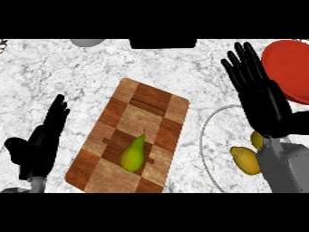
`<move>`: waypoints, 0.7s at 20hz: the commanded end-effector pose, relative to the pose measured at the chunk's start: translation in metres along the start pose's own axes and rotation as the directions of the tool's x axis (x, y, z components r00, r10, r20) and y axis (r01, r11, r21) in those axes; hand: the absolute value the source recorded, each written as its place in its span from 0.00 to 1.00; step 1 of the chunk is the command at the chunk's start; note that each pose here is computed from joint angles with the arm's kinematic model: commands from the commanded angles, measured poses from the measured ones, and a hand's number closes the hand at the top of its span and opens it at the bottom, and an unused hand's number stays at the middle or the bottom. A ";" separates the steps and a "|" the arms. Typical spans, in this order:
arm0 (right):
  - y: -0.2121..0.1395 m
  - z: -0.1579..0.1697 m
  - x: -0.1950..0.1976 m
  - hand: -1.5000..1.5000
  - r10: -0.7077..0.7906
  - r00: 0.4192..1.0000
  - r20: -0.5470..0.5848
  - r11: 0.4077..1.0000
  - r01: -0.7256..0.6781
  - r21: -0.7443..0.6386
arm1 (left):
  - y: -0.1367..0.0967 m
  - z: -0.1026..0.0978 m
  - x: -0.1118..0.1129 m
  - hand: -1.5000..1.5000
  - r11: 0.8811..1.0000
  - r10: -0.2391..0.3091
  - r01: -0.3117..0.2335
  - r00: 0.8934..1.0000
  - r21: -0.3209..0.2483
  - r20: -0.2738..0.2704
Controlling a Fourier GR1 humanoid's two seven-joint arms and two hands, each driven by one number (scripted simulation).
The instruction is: Pick the lemon from the placemat and place it in the bowl
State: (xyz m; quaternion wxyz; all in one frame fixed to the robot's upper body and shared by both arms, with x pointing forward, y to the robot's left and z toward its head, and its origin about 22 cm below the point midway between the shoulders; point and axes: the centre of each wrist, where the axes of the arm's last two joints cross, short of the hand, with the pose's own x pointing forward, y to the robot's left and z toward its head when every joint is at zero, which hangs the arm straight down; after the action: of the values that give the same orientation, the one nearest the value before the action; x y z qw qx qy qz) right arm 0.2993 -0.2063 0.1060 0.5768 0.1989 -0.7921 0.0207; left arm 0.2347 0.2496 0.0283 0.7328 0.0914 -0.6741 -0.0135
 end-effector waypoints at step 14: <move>-0.141 0.106 0.072 0.00 0.746 0.656 0.113 0.582 -0.725 0.369 | 0.075 -0.028 0.027 0.50 0.985 -0.097 0.085 0.992 0.147 0.077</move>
State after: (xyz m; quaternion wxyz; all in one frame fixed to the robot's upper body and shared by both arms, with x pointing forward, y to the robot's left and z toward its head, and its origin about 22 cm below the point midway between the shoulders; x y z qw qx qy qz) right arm 0.2661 -0.3487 0.1333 0.5032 -0.0167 -0.7818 0.3678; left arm 0.2522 0.3028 0.0541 0.6987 0.1673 -0.6955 -0.0095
